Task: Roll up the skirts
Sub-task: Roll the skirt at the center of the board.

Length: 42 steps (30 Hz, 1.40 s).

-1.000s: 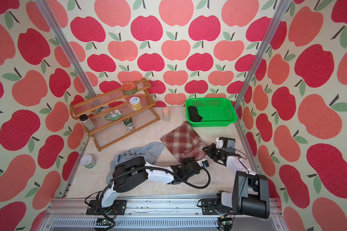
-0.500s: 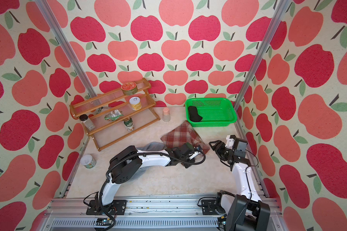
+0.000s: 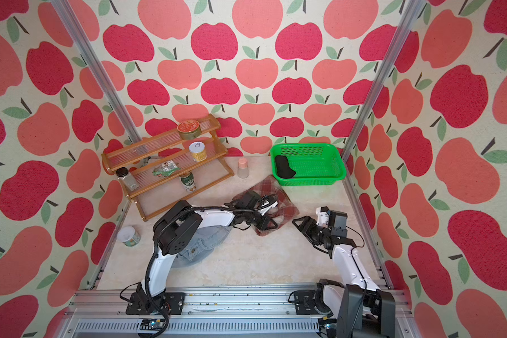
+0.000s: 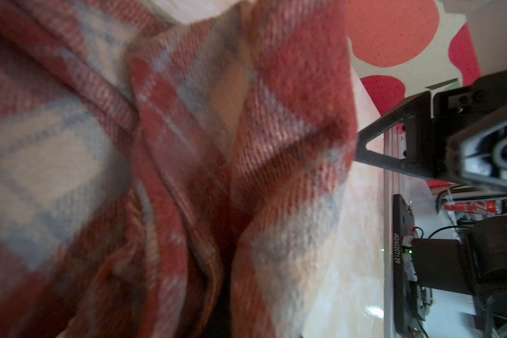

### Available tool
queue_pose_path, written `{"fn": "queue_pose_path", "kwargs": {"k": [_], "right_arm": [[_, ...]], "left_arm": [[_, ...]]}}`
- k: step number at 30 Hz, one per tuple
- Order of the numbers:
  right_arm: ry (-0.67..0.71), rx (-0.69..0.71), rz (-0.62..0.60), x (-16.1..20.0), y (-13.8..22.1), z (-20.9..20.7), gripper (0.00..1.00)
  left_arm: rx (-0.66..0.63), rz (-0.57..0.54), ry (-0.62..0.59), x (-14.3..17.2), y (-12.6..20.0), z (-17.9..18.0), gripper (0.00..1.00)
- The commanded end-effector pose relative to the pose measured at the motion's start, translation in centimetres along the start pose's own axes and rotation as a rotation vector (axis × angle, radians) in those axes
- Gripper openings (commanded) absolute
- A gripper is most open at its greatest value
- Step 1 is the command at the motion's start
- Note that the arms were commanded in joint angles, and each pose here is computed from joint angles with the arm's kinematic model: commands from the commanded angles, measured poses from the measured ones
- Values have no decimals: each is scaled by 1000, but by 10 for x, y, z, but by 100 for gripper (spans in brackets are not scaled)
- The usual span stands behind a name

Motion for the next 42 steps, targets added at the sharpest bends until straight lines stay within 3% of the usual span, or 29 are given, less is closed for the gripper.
{"fn": "queue_pose_path", "kwargs": {"k": [1, 24, 39, 42], "right_arm": [[25, -42, -19, -3, -10, -1, 74], [52, -66, 15, -17, -81, -15, 73], [17, -164, 11, -17, -126, -15, 74], [7, -176, 13, -16, -134, -17, 70]], "left_arm": [[39, 74, 173, 15, -8, 24, 12], [120, 151, 572, 6, -8, 73, 12], [139, 238, 642, 10, -7, 80, 12], [124, 248, 660, 11, -5, 84, 12]]}}
Point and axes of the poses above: each gripper's point midway between its finger pads, its own y axis back along the fingers, its own z axis along the line the jaws close on, x = y × z, the point moved 5 cm from there along y, back along the fingers, and after that the axes turned 11 degrees about y, right-handed, at the moved point
